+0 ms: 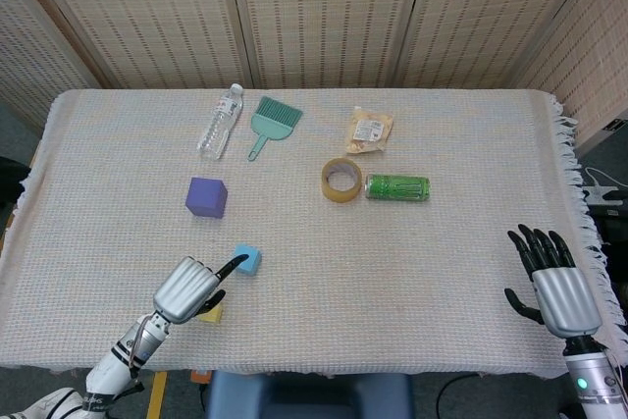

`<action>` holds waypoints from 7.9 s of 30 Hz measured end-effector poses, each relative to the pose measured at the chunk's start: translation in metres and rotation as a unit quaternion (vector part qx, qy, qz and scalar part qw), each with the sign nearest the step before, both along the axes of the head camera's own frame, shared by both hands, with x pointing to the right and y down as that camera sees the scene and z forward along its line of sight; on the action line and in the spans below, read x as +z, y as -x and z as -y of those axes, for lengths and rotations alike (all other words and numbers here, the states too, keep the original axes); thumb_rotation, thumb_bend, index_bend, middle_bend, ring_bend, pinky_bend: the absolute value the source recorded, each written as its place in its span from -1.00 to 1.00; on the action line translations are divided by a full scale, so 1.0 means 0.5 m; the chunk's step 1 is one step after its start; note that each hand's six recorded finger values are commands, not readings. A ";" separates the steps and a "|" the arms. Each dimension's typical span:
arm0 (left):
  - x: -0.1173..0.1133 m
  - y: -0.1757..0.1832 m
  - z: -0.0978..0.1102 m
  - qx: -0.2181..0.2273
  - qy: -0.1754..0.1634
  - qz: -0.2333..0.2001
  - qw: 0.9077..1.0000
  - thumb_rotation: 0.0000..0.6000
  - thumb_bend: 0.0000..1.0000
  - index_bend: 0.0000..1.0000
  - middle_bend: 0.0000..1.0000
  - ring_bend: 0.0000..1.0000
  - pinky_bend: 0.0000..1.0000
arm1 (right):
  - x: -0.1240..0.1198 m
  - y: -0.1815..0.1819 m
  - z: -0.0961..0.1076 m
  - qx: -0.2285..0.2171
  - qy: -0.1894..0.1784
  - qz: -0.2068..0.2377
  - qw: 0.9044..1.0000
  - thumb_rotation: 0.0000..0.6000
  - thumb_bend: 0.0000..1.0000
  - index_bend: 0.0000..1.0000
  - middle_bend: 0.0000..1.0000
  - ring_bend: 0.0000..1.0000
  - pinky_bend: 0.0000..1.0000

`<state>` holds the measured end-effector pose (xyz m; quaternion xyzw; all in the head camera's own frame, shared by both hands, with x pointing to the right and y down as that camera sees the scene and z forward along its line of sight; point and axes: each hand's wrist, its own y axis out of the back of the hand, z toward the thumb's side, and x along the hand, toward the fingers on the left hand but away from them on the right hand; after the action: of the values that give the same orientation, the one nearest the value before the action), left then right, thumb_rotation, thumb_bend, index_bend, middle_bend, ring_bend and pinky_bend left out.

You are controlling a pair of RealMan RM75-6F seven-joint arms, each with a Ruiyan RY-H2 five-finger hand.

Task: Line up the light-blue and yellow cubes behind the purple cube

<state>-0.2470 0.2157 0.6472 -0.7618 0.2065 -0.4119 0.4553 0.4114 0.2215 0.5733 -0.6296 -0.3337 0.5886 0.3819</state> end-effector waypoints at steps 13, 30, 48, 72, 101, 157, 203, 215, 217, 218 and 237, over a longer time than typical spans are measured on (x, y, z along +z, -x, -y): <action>0.081 -0.075 0.041 0.022 -0.006 0.020 1.000 1.00 -0.21 -0.61 1.00 1.00 1.00 | 0.017 -0.006 0.000 0.010 0.027 -0.004 1.000 0.75 -0.86 -1.00 -1.00 -1.00 -1.00; 0.142 -0.060 0.036 0.029 0.000 0.069 0.997 1.00 -0.21 -0.62 1.00 1.00 1.00 | 0.016 -0.006 -0.002 0.010 0.040 0.006 0.999 0.75 -0.86 -1.00 -1.00 -1.00 -1.00; 0.151 -0.024 0.045 0.022 0.024 0.094 0.995 1.00 -0.20 -0.26 1.00 1.00 1.00 | 0.017 0.001 -0.008 0.005 0.049 0.010 0.999 0.75 -0.86 -1.00 -1.00 -1.00 -1.00; 0.130 0.075 0.134 -0.044 -0.026 0.143 0.988 1.00 -0.19 0.12 1.00 1.00 1.00 | 0.020 0.006 -0.016 -0.001 0.062 0.009 0.998 0.74 -0.86 -1.00 -1.00 -1.00 -1.00; 0.175 0.090 0.167 -0.045 -0.010 0.197 0.979 1.00 -0.19 -0.12 1.00 1.00 1.00 | 0.020 0.005 -0.020 -0.001 0.074 0.011 0.997 0.75 -0.86 -1.00 -1.00 -1.00 -1.00; 0.109 0.110 0.093 -0.042 0.001 0.169 0.985 1.00 -0.19 -0.26 1.00 1.00 1.00 | 0.018 0.013 -0.030 -0.008 0.081 0.009 0.997 0.74 -0.86 -1.00 -1.00 -1.00 -1.00; 0.182 0.115 0.069 -0.041 0.059 0.184 0.980 1.00 -0.19 -0.73 1.00 1.00 1.00 | 0.017 0.005 -0.025 0.000 0.076 0.008 0.997 0.75 -0.86 -1.00 -1.00 -1.00 -1.00; 0.161 0.115 0.063 -0.038 0.049 0.178 0.982 1.00 -0.19 -0.53 1.00 1.00 1.00 | 0.018 0.007 -0.026 0.000 0.077 0.006 0.997 0.75 -0.86 -1.00 -1.00 -1.00 -1.00; 0.151 0.115 0.058 -0.036 0.046 0.173 0.983 1.00 -0.19 -0.52 1.00 1.00 1.00 | 0.018 0.007 -0.026 -0.001 0.078 0.006 0.997 0.75 -0.86 -1.00 -1.00 -1.00 -1.00; 0.146 0.115 0.055 -0.036 0.044 0.172 0.984 1.00 -0.19 -0.51 1.00 1.00 1.00 | 0.018 0.008 -0.026 -0.002 0.077 0.006 0.997 0.75 -0.86 -1.00 -1.00 -1.00 -1.00; 0.012 0.125 -0.097 -0.036 0.073 0.099 0.992 1.00 -0.24 -0.46 1.00 1.00 1.00 | 0.020 0.026 -0.042 -0.024 0.091 0.016 0.995 0.75 -0.86 -1.00 -1.00 -1.00 -1.00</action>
<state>-0.3095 0.2643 0.6531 -0.7404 0.1573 -0.5158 0.4013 0.3984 0.2424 0.5831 -0.6789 -0.2697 0.5970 0.3316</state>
